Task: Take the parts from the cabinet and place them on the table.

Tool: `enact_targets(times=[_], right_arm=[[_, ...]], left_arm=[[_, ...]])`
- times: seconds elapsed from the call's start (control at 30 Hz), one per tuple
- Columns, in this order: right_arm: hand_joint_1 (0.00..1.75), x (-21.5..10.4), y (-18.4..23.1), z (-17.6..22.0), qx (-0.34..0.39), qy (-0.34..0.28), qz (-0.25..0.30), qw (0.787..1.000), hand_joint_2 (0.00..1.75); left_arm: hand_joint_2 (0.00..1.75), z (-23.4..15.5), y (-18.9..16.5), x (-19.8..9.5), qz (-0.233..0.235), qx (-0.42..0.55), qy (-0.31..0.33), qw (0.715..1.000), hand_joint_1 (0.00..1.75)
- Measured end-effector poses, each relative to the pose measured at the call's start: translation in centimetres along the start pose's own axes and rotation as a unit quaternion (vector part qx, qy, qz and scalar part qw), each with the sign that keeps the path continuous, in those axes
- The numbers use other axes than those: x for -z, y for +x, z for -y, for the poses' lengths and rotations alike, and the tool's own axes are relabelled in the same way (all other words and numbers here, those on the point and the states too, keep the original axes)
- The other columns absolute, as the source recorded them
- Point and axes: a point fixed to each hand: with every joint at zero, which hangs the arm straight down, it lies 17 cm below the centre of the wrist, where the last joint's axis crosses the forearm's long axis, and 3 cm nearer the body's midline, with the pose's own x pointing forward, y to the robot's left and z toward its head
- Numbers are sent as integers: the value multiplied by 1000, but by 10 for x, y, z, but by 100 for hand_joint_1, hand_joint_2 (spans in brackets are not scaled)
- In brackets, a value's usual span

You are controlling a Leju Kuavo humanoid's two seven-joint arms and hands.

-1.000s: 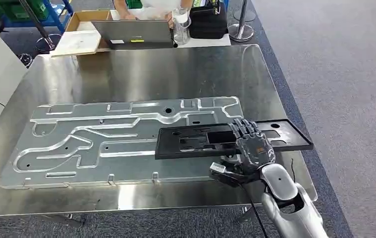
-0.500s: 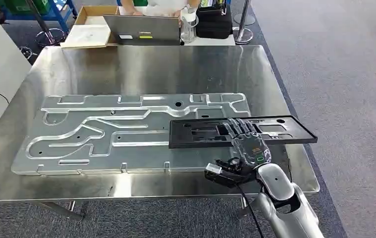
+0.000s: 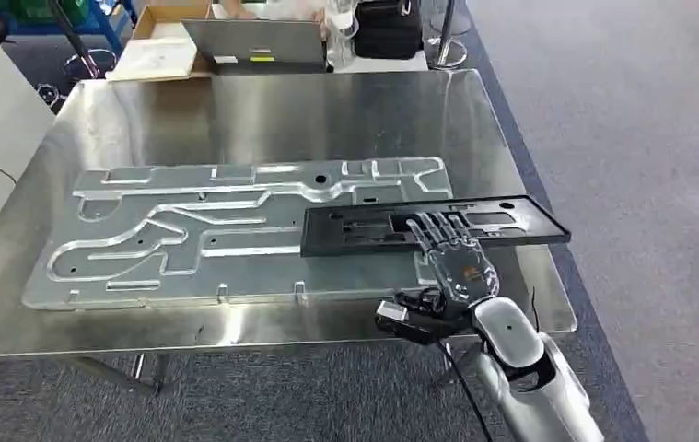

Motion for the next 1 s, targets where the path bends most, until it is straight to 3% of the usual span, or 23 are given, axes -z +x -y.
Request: enact_targets(times=[0.67,0.87,1.0], right_arm=[[0,3,26,10,-14,-24,30,999,0],[0,-2,41,46,-35,-90,39,995,0],[0,-25,66,62,-17,-130,48,990,0]], left_arm=[[0,-3,5,2,4,-5,1,1000,0],[0,3,5,1,5,-13,1,1000,0],[0,4,-5,-3,0,-25,7,1000,0]])
